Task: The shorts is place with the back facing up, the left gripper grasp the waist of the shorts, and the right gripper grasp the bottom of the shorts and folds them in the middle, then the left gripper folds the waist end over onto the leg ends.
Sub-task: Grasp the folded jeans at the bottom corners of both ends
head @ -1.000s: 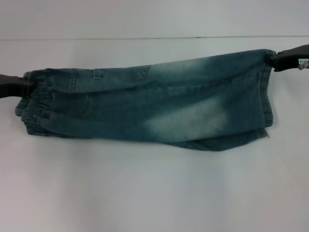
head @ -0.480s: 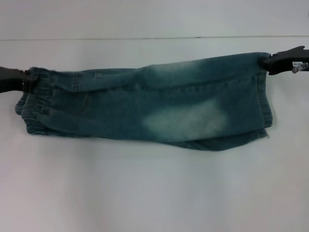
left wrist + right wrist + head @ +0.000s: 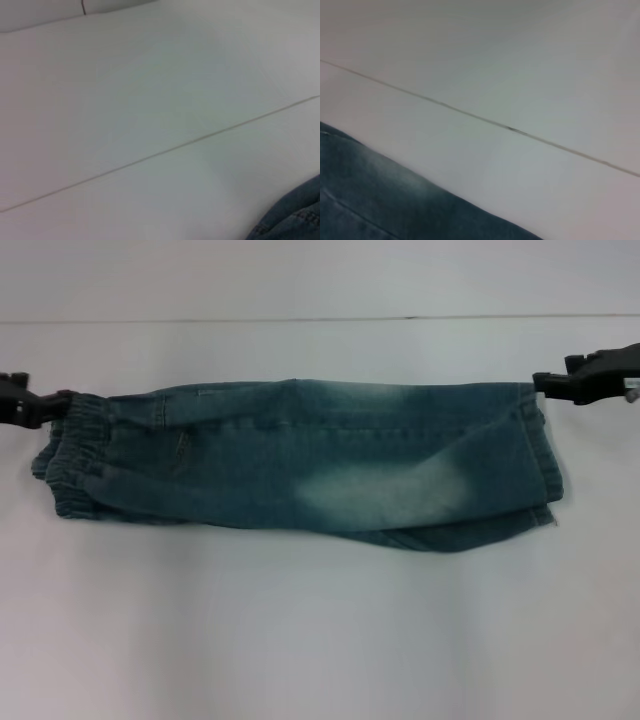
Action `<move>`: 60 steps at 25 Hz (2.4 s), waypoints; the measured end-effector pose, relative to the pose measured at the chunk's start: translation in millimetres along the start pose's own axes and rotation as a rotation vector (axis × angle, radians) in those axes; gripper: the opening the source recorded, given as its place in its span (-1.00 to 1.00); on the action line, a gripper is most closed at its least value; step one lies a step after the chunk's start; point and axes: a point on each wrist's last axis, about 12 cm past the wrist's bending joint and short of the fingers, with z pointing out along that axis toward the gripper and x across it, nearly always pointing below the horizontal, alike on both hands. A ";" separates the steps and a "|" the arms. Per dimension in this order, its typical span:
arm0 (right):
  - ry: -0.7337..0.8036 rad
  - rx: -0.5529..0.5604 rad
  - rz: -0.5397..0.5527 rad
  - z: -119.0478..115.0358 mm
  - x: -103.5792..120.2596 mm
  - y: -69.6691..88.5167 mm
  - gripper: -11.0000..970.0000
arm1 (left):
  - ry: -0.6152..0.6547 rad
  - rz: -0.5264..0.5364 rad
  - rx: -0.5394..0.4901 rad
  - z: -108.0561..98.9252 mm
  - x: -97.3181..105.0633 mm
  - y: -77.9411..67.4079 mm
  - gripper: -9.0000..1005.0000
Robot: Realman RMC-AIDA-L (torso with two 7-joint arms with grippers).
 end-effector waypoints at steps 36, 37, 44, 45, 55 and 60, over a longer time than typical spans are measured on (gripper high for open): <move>-0.364 -0.650 -0.253 -45.7 98.7 80.1 0.90 | -0.103 0.001 0.213 -37.7 110.0 -20.4 0.86; -0.364 -0.651 -0.250 -45.7 98.6 80.0 0.90 | -0.102 0.004 0.209 -35.2 109.3 -20.4 0.86; -0.363 -0.661 -0.249 -44.2 96.4 81.5 0.90 | -0.076 0.038 0.190 -21.4 103.6 -19.7 0.86; -0.363 -0.662 -0.249 -43.9 96.3 81.7 0.91 | -0.073 0.040 0.193 -20.0 103.4 -19.9 0.86; -0.355 -0.673 -0.242 -39.3 96.1 85.4 0.90 | -0.079 0.066 0.183 -19.2 100.9 -17.5 0.59; -0.352 -0.669 -0.237 -37.2 96.1 85.8 0.90 | -0.083 0.083 0.177 -18.4 99.4 -16.9 0.11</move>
